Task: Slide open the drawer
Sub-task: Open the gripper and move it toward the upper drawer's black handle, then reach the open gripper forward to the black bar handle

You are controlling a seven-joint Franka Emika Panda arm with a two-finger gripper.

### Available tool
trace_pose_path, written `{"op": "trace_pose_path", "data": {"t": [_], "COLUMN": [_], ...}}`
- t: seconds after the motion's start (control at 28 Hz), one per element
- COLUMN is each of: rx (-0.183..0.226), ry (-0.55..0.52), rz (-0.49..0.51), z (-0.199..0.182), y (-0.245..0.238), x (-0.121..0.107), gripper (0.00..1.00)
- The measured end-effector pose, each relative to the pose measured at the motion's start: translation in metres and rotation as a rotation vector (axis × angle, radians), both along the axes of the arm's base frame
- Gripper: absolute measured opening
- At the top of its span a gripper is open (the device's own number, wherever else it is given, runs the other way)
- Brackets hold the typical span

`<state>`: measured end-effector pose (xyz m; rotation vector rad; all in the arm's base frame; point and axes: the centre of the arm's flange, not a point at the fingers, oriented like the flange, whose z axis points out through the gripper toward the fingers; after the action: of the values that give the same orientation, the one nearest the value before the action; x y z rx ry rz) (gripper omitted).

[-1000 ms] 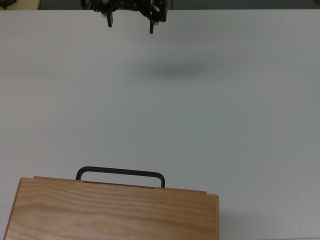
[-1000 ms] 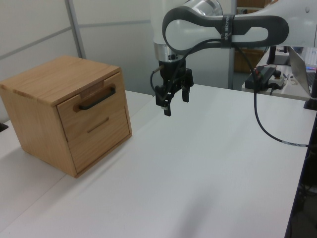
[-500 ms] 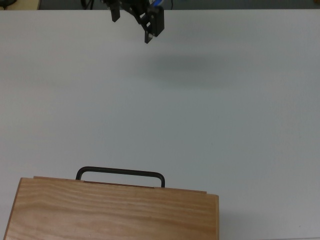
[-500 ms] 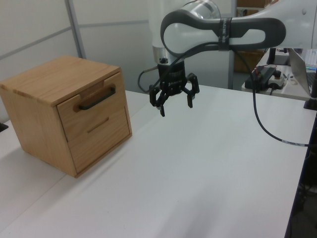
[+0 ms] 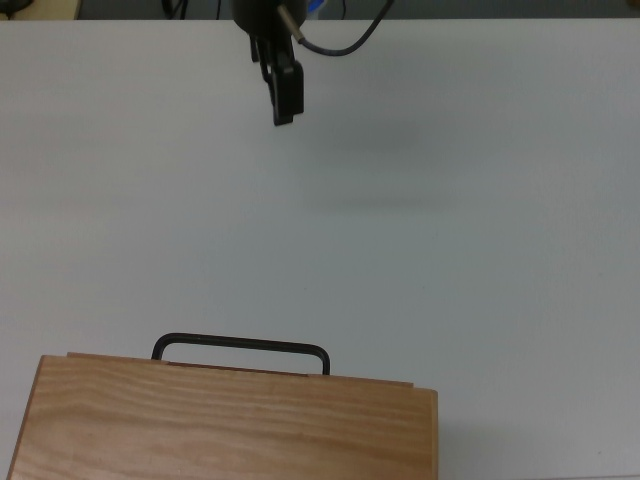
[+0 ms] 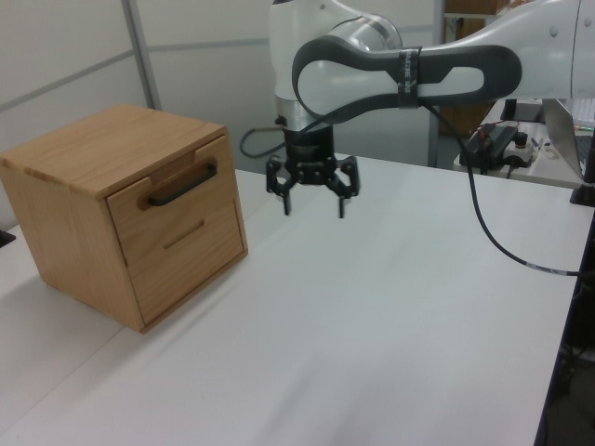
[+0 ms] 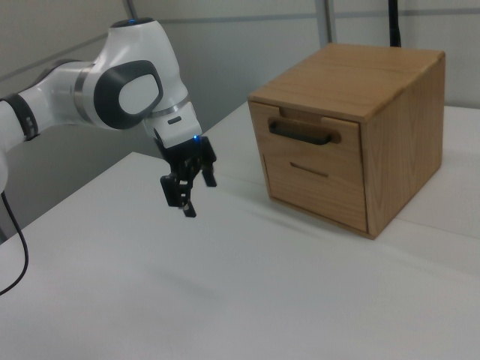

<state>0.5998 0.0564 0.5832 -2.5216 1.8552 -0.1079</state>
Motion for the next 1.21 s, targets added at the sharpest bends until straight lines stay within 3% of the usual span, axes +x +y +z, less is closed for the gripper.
{"op": "trace_pose_path", "data": {"t": [0.18,0.46,0.89,1.21], "rx": [0.031,0.105,0.216,0.251], "ry": [-0.116,-0.328,-0.643,-0.775], "rz": [-0.136,-0.247,-0.275,-0.283], "z": [-0.008,-0.025,-0.069,-0.091], "y": [0.002,0.007,0.009,-0.002], "x": [0.021,0.060,0.112,0.132], "gripper": [1.00,1.00,1.00,0.98]}}
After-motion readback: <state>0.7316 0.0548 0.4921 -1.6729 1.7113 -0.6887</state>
